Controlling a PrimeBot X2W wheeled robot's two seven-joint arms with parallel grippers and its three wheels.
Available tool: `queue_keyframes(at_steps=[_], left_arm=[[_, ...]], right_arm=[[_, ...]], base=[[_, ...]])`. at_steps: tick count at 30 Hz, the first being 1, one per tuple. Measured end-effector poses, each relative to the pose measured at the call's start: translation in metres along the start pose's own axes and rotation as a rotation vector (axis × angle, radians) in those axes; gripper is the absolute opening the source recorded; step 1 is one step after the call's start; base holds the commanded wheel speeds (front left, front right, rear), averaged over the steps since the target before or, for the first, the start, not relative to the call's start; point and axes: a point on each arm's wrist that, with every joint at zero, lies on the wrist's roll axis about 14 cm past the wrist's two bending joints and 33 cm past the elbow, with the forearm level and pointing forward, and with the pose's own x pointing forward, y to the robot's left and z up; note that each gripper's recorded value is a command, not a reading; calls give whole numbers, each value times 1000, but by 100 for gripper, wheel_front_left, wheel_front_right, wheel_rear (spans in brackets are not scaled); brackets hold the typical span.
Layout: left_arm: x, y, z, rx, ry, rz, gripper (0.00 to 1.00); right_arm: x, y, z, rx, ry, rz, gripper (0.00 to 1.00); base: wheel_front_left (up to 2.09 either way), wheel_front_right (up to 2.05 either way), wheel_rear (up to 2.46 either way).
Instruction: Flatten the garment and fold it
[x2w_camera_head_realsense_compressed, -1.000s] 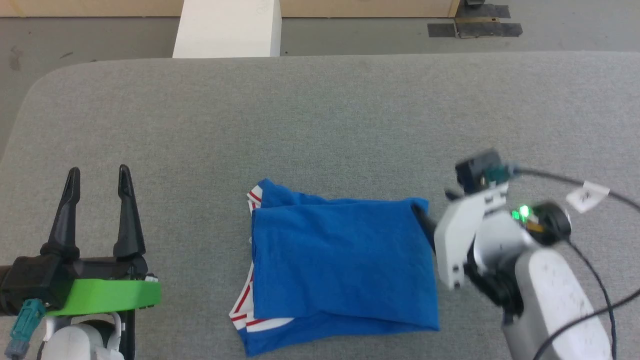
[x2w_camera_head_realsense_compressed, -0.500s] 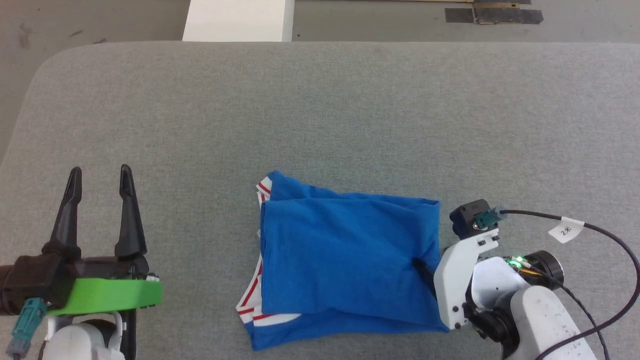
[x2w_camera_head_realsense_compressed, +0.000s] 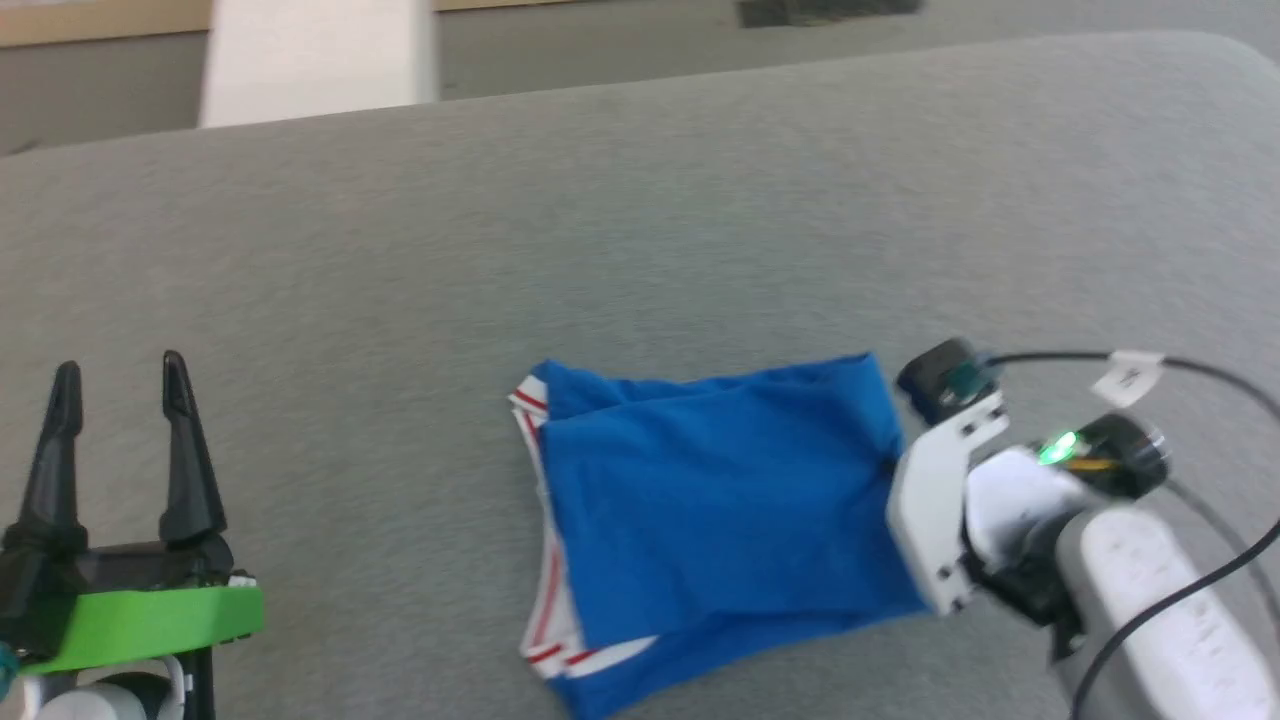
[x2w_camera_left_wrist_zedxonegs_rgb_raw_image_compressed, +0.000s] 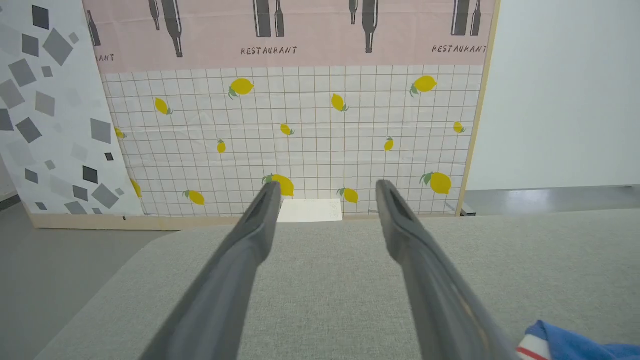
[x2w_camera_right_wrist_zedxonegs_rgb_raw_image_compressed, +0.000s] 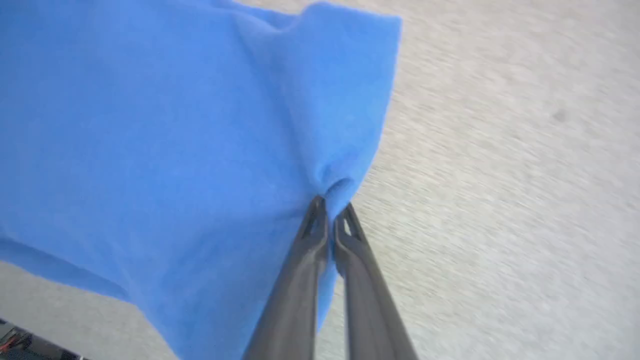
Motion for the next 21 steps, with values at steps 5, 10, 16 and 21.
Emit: queue_keyframes(at_steps=[5, 10, 16, 21], left_arm=[[23, -37, -9, -35, -13, -115, 100], [45, -67, -24, -66, -21, -217, 100], [61, -71, -50, -52, -1, -268, 100], [66, -61, -77, -32, 48, -265, 100]], right_arm=[[-26, -66, -7, 36, 9, -157, 0], [-54, -144, -16, 133, 23, -352, 0], [-71, -212, -42, 200, 106, -554, 0], [-78, -257, -58, 250, 156, -694, 0]], base=[[0, 0, 0], [0, 0, 0], [0, 0, 0], [0, 0, 0]])
